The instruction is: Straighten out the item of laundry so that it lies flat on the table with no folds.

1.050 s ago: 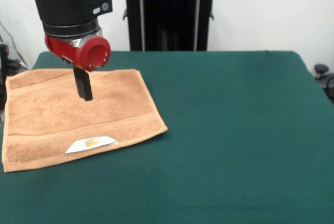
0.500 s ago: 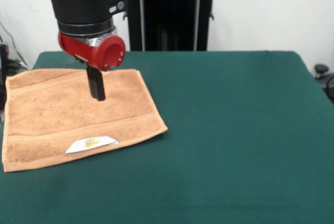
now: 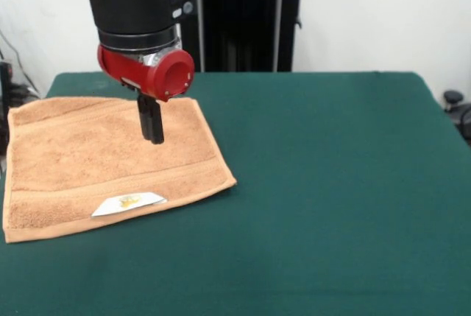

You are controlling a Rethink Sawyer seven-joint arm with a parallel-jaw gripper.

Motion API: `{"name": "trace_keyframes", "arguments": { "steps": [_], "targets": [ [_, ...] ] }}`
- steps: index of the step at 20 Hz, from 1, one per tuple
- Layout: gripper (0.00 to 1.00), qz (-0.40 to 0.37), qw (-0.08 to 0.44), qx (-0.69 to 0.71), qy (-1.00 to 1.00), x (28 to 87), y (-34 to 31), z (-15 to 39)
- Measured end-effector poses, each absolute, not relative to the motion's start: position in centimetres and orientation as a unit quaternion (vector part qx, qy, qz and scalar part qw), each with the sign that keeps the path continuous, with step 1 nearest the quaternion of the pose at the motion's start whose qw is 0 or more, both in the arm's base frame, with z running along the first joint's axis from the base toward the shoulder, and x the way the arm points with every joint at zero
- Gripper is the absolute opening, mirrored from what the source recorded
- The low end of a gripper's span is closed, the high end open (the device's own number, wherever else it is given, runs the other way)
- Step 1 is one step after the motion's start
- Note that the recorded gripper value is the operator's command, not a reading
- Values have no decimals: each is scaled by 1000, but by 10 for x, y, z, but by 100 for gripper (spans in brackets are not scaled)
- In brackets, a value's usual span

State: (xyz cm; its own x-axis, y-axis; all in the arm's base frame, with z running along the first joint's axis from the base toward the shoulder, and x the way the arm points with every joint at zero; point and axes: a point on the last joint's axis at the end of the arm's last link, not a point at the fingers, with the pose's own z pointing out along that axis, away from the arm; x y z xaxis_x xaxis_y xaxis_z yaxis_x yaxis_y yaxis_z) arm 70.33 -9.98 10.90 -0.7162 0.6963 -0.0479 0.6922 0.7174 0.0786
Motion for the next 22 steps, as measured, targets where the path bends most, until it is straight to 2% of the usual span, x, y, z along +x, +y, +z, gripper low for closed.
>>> {"name": "trace_keyframes", "arguments": {
  "steps": [11, 22],
  "targets": [
    [0, 32, 41, 384, 922, 701, -99, 74],
    [0, 31, 8, 389, 921, 677, -90, 12]
  ]
}}
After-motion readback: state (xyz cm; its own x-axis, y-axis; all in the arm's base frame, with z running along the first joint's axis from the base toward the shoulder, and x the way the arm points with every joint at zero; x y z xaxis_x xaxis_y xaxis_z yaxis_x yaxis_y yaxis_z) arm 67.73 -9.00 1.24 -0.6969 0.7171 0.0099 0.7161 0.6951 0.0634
